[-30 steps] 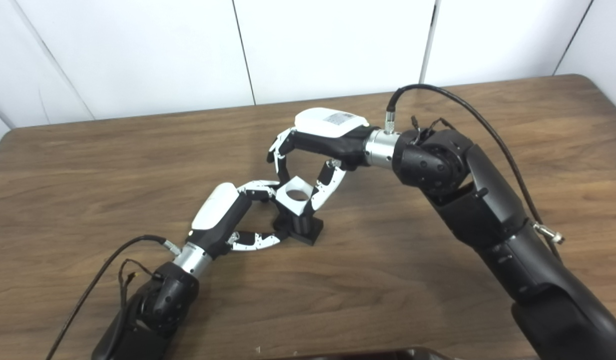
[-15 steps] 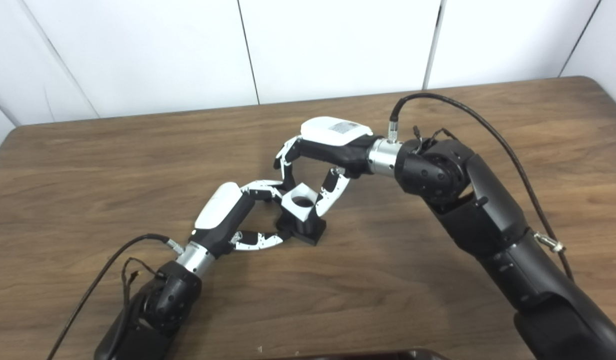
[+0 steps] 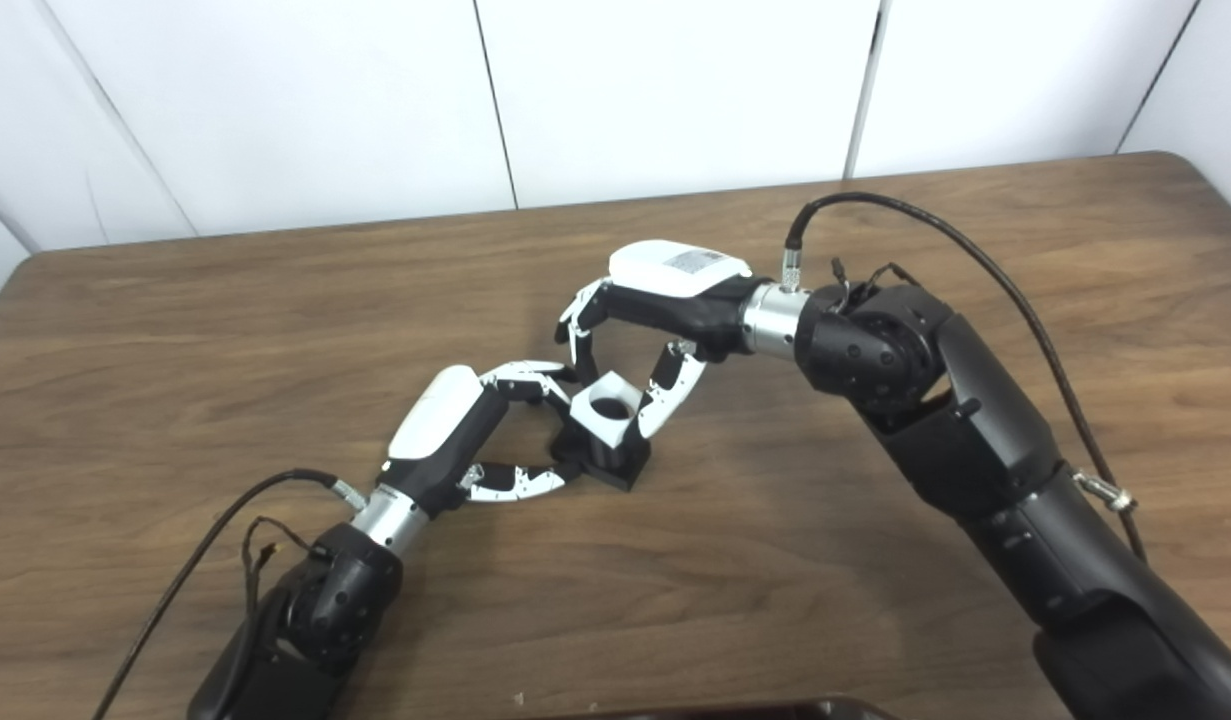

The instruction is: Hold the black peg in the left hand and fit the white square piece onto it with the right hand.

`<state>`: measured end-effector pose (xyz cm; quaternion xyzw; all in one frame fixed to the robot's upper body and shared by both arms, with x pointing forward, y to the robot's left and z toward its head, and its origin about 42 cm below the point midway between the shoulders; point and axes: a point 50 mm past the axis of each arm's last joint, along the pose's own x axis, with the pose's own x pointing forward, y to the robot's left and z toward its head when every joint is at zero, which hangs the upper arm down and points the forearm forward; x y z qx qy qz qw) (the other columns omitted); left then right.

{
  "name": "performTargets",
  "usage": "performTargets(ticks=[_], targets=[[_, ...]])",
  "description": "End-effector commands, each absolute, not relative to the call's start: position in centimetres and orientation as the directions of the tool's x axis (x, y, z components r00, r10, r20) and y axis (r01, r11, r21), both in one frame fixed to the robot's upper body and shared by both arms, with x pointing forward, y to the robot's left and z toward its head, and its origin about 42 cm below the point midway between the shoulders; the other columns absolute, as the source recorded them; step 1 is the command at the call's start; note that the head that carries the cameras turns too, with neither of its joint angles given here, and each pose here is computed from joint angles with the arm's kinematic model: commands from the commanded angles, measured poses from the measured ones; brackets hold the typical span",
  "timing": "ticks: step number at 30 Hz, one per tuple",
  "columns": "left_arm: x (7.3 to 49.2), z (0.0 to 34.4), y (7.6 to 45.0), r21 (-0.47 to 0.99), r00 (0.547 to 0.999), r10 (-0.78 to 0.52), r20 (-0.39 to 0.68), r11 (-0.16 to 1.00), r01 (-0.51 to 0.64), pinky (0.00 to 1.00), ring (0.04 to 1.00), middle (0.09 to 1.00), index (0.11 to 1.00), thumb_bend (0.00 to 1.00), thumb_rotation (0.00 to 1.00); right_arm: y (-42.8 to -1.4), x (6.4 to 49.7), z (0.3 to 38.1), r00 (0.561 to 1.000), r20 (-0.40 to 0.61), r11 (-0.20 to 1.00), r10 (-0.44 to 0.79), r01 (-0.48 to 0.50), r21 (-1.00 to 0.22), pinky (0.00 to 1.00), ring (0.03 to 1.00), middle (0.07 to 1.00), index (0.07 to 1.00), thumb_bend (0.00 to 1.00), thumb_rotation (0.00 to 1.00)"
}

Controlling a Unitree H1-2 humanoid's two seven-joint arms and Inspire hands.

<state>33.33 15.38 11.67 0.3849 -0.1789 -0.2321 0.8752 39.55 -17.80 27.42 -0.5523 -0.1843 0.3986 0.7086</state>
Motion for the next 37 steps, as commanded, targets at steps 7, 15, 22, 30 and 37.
performTargets(ticks=[7, 15, 22, 30, 37], targets=[[32.48, 9.36, 16.07, 0.770, 0.839, -0.543, -0.016, 0.528, 0.357, 0.66, 0.813, 0.787, 0.488, 0.52, 0.07, -18.05, 39.79, 29.31, 0.617, -0.126, 0.085, 0.777, -0.301, -0.950, 0.80, 0.872, 0.794, 0.485, 0.52, 0.14], [32.44, 9.32, 15.88, 0.768, 0.838, -0.546, -0.007, 0.534, 0.355, 0.66, 0.808, 0.785, 0.488, 0.52, 0.07, -18.27, 39.58, 29.42, 0.632, -0.156, 0.079, 0.759, -0.327, -0.942, 0.79, 0.872, 0.865, 0.859, 0.88, 0.31], [32.39, 9.26, 15.81, 0.768, 0.838, -0.545, -0.011, 0.533, 0.356, 0.66, 0.807, 0.787, 0.488, 0.52, 0.07, -18.33, 39.51, 29.30, 0.639, -0.163, 0.081, 0.751, -0.334, -0.939, 0.81, 0.886, 0.873, 0.823, 0.88, 0.31], [32.47, 9.27, 15.80, 0.765, 0.839, -0.544, -0.007, 0.537, 0.355, 0.66, 0.809, 0.787, 0.488, 0.52, 0.07, -18.38, 39.51, 29.37, 0.644, -0.164, 0.076, 0.748, -0.329, -0.941, 0.81, 0.887, 0.869, 0.811, 0.88, 0.31], [32.57, 9.27, 15.72, 0.765, 0.839, -0.544, -0.015, 0.534, 0.360, 0.67, 0.814, 0.790, 0.488, 0.52, 0.07, -18.51, 39.57, 29.45, 0.647, -0.162, 0.077, 0.745, -0.325, -0.943, 0.80, 0.883, 0.863, 0.804, 0.89, 0.30]])
